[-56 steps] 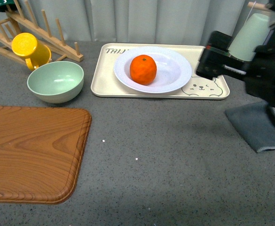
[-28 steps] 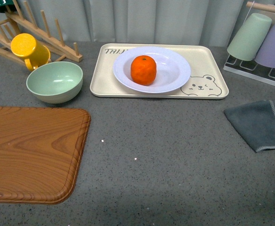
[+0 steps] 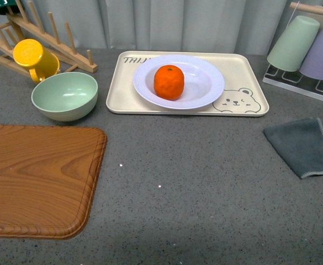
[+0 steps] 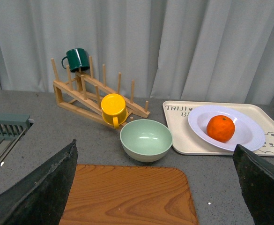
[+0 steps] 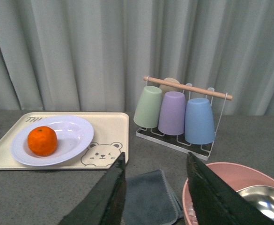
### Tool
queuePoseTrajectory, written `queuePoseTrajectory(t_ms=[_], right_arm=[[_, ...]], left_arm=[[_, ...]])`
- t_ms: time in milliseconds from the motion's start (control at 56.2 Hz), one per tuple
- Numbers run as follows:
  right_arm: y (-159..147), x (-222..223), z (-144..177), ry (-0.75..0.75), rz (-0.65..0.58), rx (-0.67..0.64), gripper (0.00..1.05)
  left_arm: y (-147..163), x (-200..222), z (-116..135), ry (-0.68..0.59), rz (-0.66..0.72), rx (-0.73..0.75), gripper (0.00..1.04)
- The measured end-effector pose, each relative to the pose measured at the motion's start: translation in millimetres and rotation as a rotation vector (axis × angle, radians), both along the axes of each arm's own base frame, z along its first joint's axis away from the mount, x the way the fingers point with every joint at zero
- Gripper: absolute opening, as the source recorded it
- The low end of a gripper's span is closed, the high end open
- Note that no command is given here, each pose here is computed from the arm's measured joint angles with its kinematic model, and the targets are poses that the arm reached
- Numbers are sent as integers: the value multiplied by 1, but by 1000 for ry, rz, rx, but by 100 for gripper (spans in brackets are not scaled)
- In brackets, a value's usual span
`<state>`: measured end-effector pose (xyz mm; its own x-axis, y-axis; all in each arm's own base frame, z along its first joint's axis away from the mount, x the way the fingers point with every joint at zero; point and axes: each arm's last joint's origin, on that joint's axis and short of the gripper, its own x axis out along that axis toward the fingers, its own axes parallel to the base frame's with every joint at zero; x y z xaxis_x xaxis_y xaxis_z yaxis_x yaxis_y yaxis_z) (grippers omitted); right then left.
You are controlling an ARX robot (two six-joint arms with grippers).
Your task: Place orange and plate with both arms
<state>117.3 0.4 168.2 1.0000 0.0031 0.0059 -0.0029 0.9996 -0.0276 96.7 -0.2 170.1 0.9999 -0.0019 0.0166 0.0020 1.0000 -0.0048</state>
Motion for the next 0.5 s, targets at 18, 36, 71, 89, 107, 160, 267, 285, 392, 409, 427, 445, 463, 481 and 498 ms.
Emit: queuePoseTrajectory(t_ms=[18,36,71,89,107,160,267,285,392,409,427,445,463,481,498], right_arm=[[0,-1,0,-1,0,4,32],[0,-1,0,-1,0,6,28],[0,-2,0,-2,0,9,23],[0,-2,0,-2,-1,11,19],[0,-3,0,-5,-1,11,16],[0,-4,0,-5,-1,13,5],[0,-6,0,-1,-1,16,1],[0,-7,0,-3,-1,16,1],[0,-9,0,-3,-1,17,1],[0,-9,0,-3,-1,17,1],[0,-9,0,-2,-1,17,1],[0,-11,-1,0,-1,17,1],[0,-13,-2,16,-1,17,1],[0,-14,-4,25,1,17,1],[0,-16,-5,32,1,17,1]], left_arm=[[0,0,0,0,0,0,98],[0,0,0,0,0,0,98],[0,0,0,0,0,0,98],[0,0,0,0,0,0,98],[0,0,0,0,0,0,98],[0,0,0,0,0,0,98],[0,0,0,0,0,0,98],[0,0,0,0,0,0,98],[0,0,0,0,0,0,98],[0,0,0,0,0,0,98],[0,0,0,0,0,0,98],[0,0,0,0,0,0,98],[0,0,0,0,0,0,98],[0,0,0,0,0,0,98],[0,0,0,0,0,0,98]])
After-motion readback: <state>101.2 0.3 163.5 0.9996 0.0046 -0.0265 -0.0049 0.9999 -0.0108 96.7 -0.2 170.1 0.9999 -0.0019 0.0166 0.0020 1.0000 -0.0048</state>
